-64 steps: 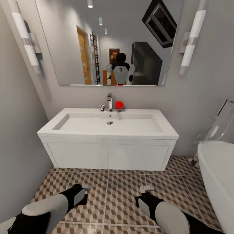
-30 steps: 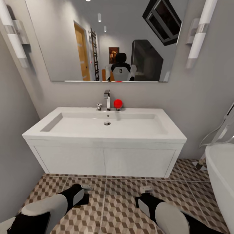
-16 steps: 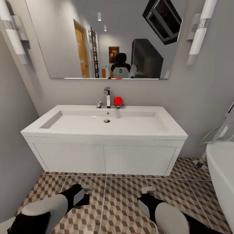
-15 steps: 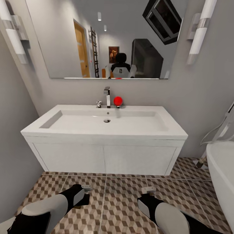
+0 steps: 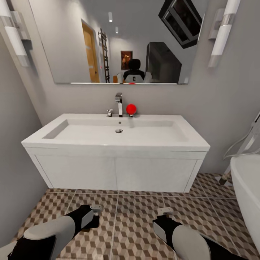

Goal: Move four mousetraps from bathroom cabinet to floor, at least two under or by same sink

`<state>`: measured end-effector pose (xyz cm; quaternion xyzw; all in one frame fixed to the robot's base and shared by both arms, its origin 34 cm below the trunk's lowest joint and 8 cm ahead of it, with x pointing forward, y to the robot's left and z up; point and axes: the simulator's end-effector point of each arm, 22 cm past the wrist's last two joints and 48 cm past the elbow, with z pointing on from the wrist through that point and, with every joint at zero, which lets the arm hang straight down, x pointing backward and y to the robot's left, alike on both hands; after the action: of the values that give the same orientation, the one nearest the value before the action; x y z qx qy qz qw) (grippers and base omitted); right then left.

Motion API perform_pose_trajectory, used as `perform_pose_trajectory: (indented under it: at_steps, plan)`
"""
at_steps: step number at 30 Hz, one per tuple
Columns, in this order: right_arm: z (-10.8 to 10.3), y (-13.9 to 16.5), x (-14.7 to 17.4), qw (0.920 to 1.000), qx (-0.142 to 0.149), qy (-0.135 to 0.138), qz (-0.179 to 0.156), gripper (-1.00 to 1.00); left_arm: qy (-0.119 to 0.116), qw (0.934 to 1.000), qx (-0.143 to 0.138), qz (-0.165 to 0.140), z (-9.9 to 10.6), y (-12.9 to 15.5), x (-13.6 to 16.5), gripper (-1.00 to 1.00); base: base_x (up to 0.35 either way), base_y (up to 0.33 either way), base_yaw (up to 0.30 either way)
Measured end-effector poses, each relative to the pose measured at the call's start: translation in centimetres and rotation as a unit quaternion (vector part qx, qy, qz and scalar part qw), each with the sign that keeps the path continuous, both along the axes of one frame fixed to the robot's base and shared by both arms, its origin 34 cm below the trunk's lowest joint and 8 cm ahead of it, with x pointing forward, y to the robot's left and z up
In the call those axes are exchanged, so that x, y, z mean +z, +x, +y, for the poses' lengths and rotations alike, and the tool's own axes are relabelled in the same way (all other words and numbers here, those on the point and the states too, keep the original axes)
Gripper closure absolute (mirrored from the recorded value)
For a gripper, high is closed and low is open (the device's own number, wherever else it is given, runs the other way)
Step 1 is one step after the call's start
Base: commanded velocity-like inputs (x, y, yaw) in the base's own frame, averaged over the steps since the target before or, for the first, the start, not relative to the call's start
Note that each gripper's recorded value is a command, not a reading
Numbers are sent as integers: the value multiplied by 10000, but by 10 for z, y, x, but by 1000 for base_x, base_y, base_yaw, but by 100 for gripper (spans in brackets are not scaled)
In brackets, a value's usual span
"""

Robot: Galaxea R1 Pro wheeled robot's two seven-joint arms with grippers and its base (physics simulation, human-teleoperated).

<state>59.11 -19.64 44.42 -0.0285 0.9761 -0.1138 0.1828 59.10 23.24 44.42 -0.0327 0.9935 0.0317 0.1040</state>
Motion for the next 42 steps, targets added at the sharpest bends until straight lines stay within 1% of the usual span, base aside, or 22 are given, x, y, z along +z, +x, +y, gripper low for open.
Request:
perform_pose_trajectory:
  at_steps: [8, 31, 34, 42]
  plan:
    - [0, -2, -16, 10000, 2, -2, -17, 100, -88, 9999, 134, 2, -2, -3, -16, 100, 0, 0, 0]
    - [1, -10, -64, 10000, 9, 18, -20, 100, -88, 9998, 161, 55, 0, -13, -64, 100, 1, 0, 0]
    - [1, -11, -70, 10000, 9, 18, -23, 100, -90, 9998, 166, 56, 0, -14, -70, 100, 105, 0, 0]
    - [1, -15, -87, 10000, 8, 18, -25, 100, -83, 9998, 174, 51, 1, -18, -87, 100, 244, 0, 0]
